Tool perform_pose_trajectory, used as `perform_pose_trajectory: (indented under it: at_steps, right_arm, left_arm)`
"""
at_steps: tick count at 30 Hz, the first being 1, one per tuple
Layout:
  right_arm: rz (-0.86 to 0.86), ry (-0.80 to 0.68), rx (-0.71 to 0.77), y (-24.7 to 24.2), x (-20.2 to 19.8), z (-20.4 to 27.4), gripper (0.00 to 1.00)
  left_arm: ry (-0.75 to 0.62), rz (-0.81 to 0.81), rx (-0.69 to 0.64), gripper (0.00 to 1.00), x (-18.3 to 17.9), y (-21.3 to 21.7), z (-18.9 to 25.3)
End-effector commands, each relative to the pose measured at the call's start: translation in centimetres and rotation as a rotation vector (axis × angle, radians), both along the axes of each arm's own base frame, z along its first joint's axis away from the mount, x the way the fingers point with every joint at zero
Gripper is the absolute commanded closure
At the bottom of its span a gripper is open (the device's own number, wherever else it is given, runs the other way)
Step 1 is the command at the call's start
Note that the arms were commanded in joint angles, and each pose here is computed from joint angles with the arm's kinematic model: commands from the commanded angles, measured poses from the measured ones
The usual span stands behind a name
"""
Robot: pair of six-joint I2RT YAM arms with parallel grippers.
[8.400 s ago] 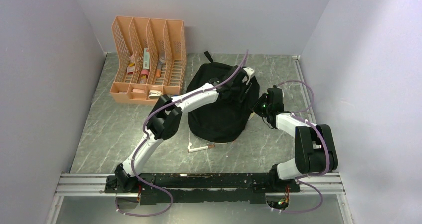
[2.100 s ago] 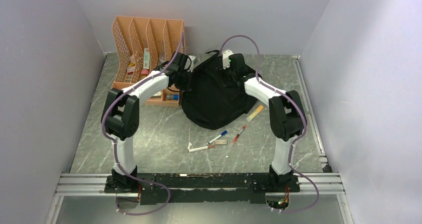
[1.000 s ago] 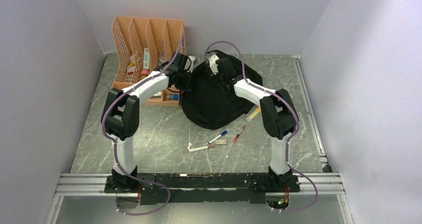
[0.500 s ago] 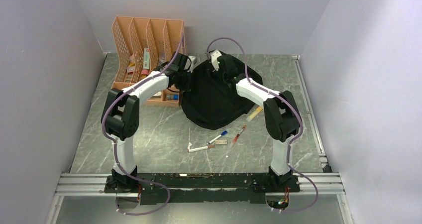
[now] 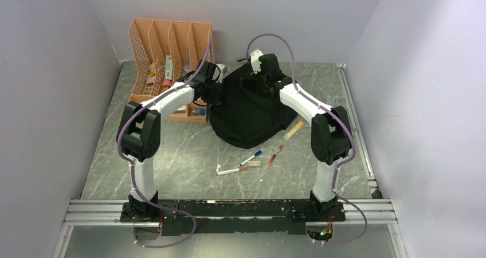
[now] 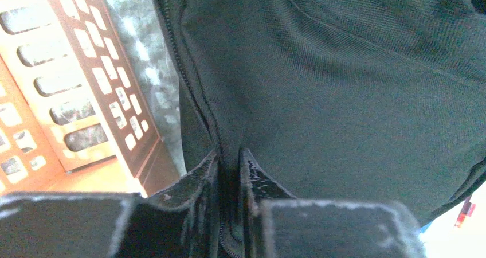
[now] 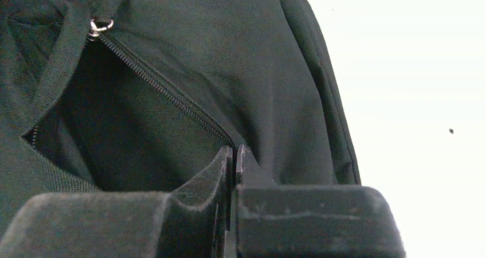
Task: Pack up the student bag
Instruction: Adjust the student bag at the center of the board.
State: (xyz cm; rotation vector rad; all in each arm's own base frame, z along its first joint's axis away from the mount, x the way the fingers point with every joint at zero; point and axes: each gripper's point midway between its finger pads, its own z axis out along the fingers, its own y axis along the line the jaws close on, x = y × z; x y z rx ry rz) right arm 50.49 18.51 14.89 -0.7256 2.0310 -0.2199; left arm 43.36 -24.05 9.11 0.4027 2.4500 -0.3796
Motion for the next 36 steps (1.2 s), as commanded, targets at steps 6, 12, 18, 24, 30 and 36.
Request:
perform_pose_trajectory:
  at_steps: [6,12,18,24,30,36]
  right_arm:
    - [0.034,0.048,0.256,-1.2,1.1,3.6,1.00]
    - [0.039,0.113,0.320,-1.5,1.3,2.8,1.00]
    - [0.040,0.145,0.390,-1.5,1.3,2.4,1.00]
    - [0.036,0.189,0.459,-1.5,0.9,1.4,1.00]
    - [0.013,0.240,0.612,-2.2,0.6,1.2,1.00]
    - [0.017,0.340,0.757,-2.5,0.5,1.1,1.00]
  left_arm:
    - [-0.154,-0.024,-0.104,0.57,0.3,-0.6,5.8]
    - [-0.343,-0.085,-0.230,0.43,-1.6,-1.7,12.5]
    - [-0.417,-0.195,-0.284,0.36,-6.9,-5.3,15.0]
    - [-0.328,-0.405,-0.299,0.36,-16.4,-13.6,9.9]
    - [-0.342,-0.427,-0.324,0.37,-17.8,-18.3,7.8]
    - [-0.384,-0.491,-0.403,0.40,-16.2,-23.6,7.0]
